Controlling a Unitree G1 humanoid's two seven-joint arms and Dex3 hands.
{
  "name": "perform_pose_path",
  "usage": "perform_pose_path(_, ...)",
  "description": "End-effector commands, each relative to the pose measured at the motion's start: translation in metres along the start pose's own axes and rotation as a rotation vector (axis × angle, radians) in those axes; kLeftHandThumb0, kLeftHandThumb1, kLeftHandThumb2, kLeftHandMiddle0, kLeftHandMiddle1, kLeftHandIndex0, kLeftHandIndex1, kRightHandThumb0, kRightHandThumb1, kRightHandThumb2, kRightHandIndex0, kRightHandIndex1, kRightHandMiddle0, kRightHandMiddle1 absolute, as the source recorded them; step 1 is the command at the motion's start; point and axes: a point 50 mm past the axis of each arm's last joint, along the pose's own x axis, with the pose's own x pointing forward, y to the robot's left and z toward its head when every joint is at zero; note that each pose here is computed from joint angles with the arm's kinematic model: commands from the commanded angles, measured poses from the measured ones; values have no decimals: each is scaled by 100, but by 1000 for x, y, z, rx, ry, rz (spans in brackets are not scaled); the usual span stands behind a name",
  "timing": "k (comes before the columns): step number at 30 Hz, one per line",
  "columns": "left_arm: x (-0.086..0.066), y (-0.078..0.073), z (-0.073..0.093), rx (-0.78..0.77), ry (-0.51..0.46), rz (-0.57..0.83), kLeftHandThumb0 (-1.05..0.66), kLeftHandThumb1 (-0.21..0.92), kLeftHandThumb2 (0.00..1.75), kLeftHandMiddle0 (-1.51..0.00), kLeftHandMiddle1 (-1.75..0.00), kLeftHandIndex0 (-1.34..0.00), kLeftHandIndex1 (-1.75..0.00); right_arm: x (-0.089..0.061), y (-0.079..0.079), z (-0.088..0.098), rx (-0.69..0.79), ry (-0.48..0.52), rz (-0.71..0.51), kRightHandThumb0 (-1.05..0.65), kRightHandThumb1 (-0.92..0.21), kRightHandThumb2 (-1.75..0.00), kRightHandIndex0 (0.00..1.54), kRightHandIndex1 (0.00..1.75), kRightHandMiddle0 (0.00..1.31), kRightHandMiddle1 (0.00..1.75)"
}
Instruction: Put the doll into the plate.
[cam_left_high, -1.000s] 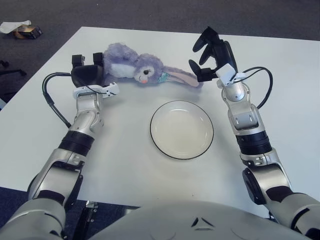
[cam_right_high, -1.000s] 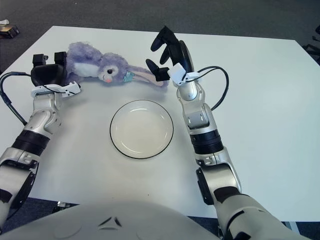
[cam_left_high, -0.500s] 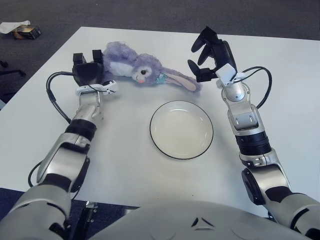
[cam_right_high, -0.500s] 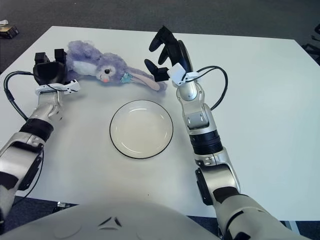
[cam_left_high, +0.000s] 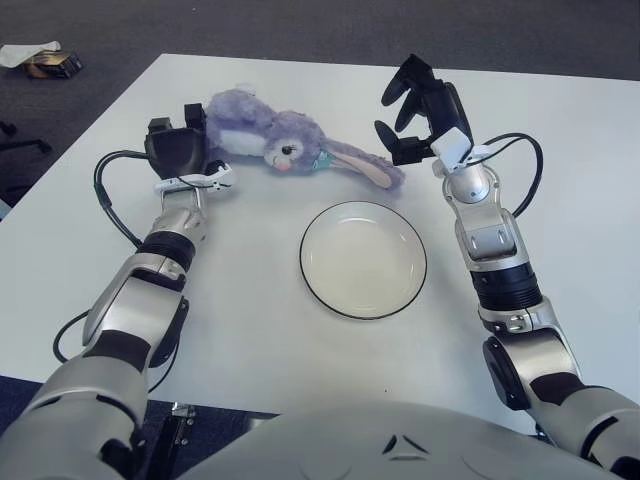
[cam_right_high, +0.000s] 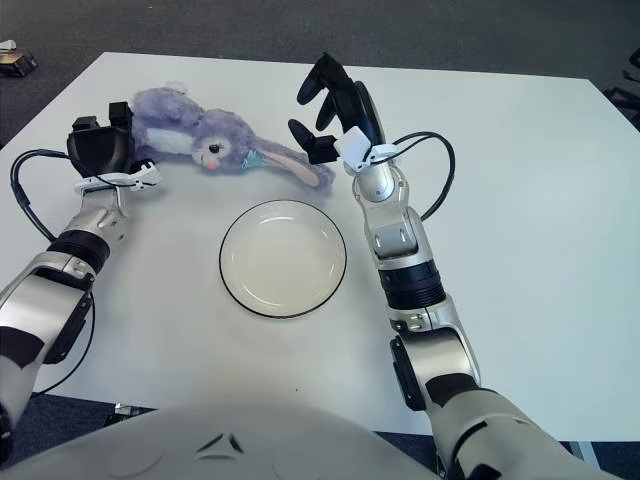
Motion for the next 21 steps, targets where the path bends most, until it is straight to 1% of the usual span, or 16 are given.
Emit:
perform_pose_path(1, -2, -2, 7, -13, -26, 2, 0, 3, 146, -98, -117, -72, -175, 4, 2, -2, -19, -9, 6, -1, -36, -128, 60, 172, 33, 175)
perform_pose_path(2, -2, -2, 8, -14, -29, 1, 0, -3, 152, -103, -116, -76, -175, 5, 3, -3, -25, -10, 8, -1, -35, -130, 60, 174, 34, 175)
perform_pose_path(3, -1, -2, 16, -23, -41, -17, 0, -3, 152, -103, -116, -76, -175, 8, 8, -4, -47, -12, 19, -1, -35, -130, 60, 174, 34, 175)
perform_pose_path(4, 0, -1, 21, -30, -51, -30, 0, -5, 160, -100, -133, -74, -175, 11, 11, -5, -63, -15, 27, -1, -33, -132, 61, 175, 36, 174)
perform_pose_path(6, 0, -1, 27, -39, -63, -49, 0, -7, 167, -98, -148, -72, -175, 15, 17, -5, -100, -25, 36, -1, -31, -133, 63, 175, 38, 172)
perform_pose_path(8, -1, 1, 31, -62, -75, -72, 0, -8, 172, -95, -159, -71, -175, 20, 25, -5, -165, -37, 35, -1, -30, -134, 64, 175, 40, 171)
perform_pose_path(10, -3, 3, 34, -82, -82, -91, 0, -9, 173, -94, -163, -70, -175, 23, 31, -5, -208, -46, 31, -1, -30, -134, 64, 175, 40, 171)
perform_pose_path(12, -5, 9, 40, -112, -88, -113, 0, -9, 174, -93, -166, -70, -175, 24, 36, -7, -243, -52, 27, -1, -31, -134, 63, 175, 38, 173)
perform_pose_path(15, -8, 18, 47, -148, -93, -146, 0, -9, 174, -93, -166, -70, -175, 26, 41, -10, -289, -63, 22, -1, -36, -128, 59, 174, 34, 174)
perform_pose_path(16, -10, 22, 50, -166, -97, -162, 0, -9, 174, -93, -167, -70, -175, 27, 44, -11, -320, -73, 20, -1, -40, -123, 56, 172, 32, 174)
perform_pose_path(17, -11, 26, 52, -179, -100, -175, 0, -9, 175, -93, -166, -70, -175, 27, 45, -12, -342, -81, 18, -1, -48, -112, 51, 168, 29, 174)
perform_pose_path(18, -12, 29, 53, -186, -102, -184, 0, -9, 175, -93, -166, -70, -175, 27, 46, -13, -355, -87, 16, -1, -51, -108, 49, 167, 28, 174)
perform_pose_path(20, -15, 38, 58, -198, -112, -207, 0, -10, 175, -94, -164, -71, -175, 28, 49, -13, -415, -110, 12, -1, -65, -88, 40, 164, 21, 175)
perform_pose_path(21, -16, 41, 60, -201, -116, -217, 0, -10, 175, -94, -164, -71, -175, 28, 50, -13, -437, -118, 10, -1, -69, -83, 38, 163, 19, 175)
